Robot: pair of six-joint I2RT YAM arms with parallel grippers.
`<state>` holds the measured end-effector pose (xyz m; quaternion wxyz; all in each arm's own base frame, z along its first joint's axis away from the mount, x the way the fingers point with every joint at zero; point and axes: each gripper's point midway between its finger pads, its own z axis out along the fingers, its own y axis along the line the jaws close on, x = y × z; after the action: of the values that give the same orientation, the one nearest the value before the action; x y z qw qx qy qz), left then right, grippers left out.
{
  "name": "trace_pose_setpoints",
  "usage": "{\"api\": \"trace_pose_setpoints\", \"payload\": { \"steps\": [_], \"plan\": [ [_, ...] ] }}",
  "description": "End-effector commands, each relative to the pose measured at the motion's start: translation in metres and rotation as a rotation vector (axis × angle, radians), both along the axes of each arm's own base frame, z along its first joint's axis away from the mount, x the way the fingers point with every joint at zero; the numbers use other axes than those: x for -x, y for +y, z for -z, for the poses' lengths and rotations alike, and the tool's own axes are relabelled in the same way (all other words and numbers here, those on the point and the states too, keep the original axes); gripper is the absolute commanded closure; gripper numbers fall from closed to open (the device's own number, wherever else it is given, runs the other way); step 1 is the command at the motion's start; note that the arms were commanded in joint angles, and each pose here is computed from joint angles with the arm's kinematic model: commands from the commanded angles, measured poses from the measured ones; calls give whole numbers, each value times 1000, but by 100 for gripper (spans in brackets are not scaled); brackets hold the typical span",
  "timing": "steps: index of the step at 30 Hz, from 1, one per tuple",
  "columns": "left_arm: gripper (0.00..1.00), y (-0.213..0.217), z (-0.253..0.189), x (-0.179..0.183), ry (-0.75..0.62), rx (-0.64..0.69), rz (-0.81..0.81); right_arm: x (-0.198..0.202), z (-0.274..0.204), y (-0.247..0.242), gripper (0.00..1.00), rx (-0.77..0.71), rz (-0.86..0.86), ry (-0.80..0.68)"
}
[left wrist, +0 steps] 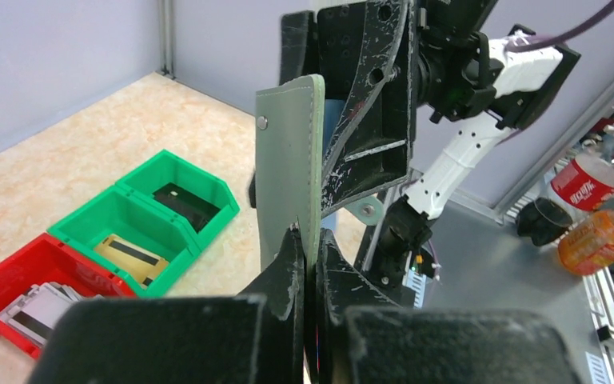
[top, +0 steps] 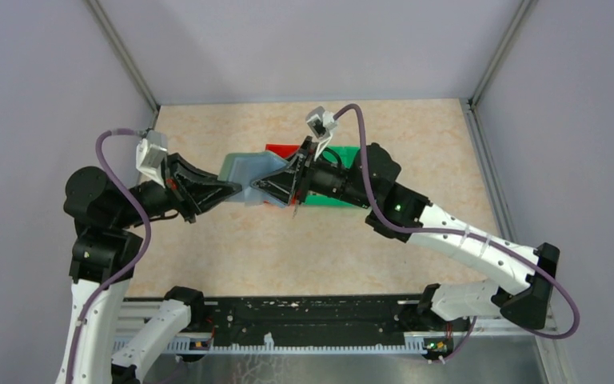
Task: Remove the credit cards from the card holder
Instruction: Remove the credit card from the card holder.
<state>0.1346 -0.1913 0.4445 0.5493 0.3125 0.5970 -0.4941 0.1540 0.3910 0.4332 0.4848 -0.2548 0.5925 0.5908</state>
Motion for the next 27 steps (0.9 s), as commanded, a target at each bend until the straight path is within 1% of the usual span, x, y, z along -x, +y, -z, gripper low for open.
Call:
{"api": "trace_pose_setpoints", "payload": {
  "steps": [1,3,4,5,7,10,11,12,13,15,16,17,18,19,20,21,22,24,25,26,27],
  "plan": [
    [98,-4,-10,23,-25,10,98,2,-34,-9,76,-98,44,-59],
    [94,-4,-13,27,-28,7,115,3,-35,-17,91,-98,60,-76],
    [93,-5,-14,29,-21,8,128,4,-34,-20,97,-97,65,-82],
    [90,-5,-14,30,-15,8,141,5,-35,-23,100,-100,67,-91],
    [85,-7,-16,33,-5,11,167,8,-35,-27,100,-97,66,-100],
    [72,-8,-17,37,13,15,201,13,-36,-28,100,-96,39,-111],
    [71,-8,-18,38,16,17,207,17,-37,-28,100,-99,25,-116],
    [73,-8,-18,38,18,18,210,20,-37,-28,100,-99,8,-120],
    [79,-8,-19,37,16,19,206,22,-37,-28,100,-97,-5,-129],
    [99,-7,-23,33,-1,21,174,29,-37,-30,100,-90,-38,-150],
    [100,-7,-24,29,3,17,149,33,-37,-33,97,-91,-62,-163],
    [100,-6,-25,26,-8,11,127,39,-37,-36,82,-96,-91,-172],
    [100,-5,-26,24,-20,7,112,41,-38,-41,62,-106,-110,-181],
    [100,-4,-26,22,-27,4,96,44,-40,-47,46,-120,-124,-189],
    [100,-3,-26,19,-37,0,83,45,-43,-53,35,-136,-121,-188],
    [100,-3,-25,18,-47,-3,75,42,-47,-58,27,-153,-101,-183],
    [100,-2,-24,16,-61,-5,57,37,-51,-63,21,-171,-67,-173],
    [100,-1,-21,12,-73,-7,37,34,-57,-65,15,-188,-50,-173],
    [100,-1,-21,11,-81,-8,33,34,-57,-62,10,-185,-56,-164],
    [100,-1,-20,10,-83,-7,31,32,-55,-56,3,-182,-65,-145],
    [100,-1,-20,9,-85,-6,29,30,-54,-50,2,-181,-68,-122]
  ]
}}
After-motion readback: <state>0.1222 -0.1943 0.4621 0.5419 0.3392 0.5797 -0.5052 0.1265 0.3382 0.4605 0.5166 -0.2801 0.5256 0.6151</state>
